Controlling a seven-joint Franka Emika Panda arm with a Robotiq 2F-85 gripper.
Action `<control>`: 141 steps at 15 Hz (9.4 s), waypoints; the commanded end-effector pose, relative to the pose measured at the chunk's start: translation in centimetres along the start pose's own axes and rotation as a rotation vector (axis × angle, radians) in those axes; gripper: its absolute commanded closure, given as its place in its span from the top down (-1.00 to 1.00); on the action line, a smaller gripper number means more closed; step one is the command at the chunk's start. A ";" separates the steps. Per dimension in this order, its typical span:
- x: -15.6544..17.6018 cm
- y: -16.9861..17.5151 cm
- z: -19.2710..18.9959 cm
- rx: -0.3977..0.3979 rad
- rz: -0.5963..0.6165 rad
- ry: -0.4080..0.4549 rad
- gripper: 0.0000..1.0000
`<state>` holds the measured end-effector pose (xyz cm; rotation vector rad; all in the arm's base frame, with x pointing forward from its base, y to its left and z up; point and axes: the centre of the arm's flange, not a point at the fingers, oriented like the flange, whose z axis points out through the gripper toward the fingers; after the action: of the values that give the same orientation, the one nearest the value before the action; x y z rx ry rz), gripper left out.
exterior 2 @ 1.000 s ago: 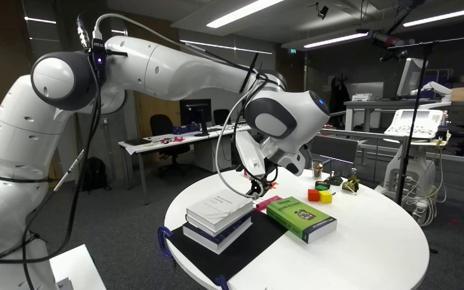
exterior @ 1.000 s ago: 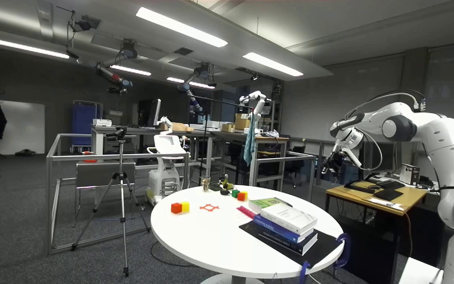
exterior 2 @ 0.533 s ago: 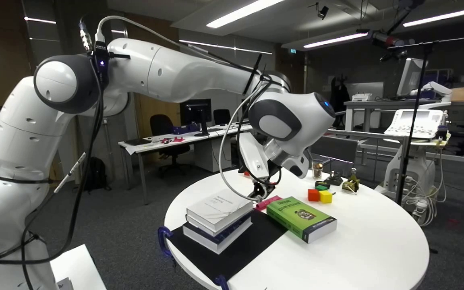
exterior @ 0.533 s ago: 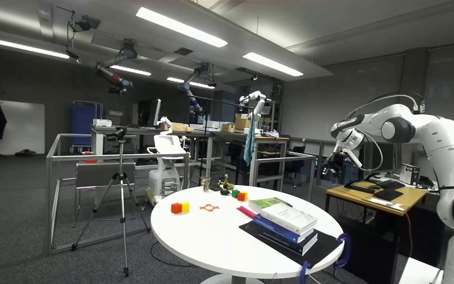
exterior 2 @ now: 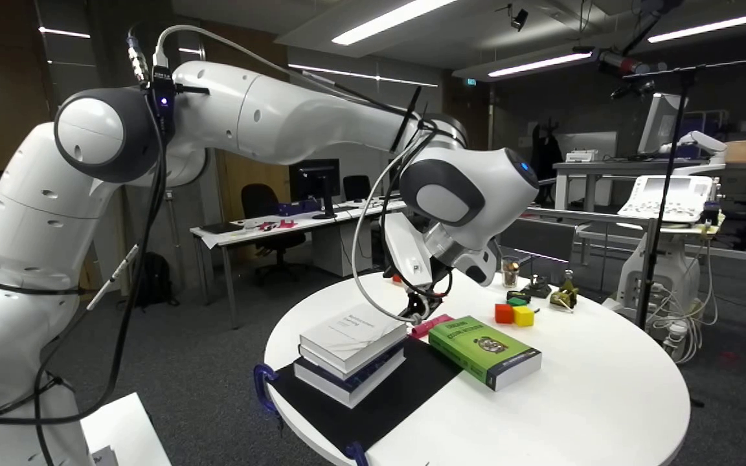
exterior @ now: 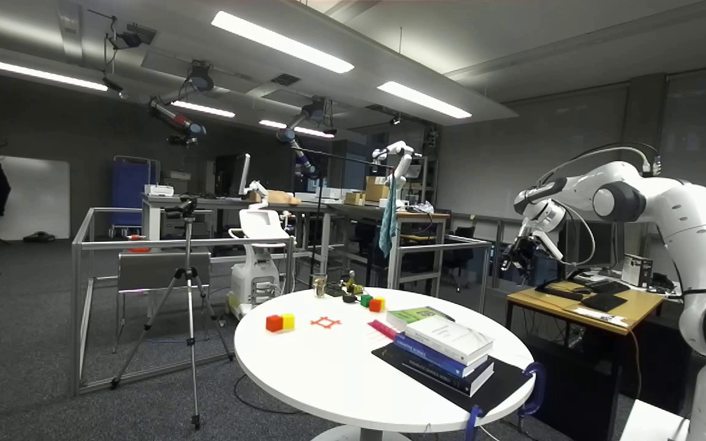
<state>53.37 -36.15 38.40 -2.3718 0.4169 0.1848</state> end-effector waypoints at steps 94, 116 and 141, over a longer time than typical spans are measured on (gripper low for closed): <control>0.0 0.0 0.0 0.000 0.000 0.000 1.00; 0.0 0.0 0.0 0.000 0.000 0.000 1.00; 2.4 -0.2 1.1 0.117 -0.049 -0.018 1.00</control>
<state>53.86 -35.63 38.03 -2.3449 0.4007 0.1720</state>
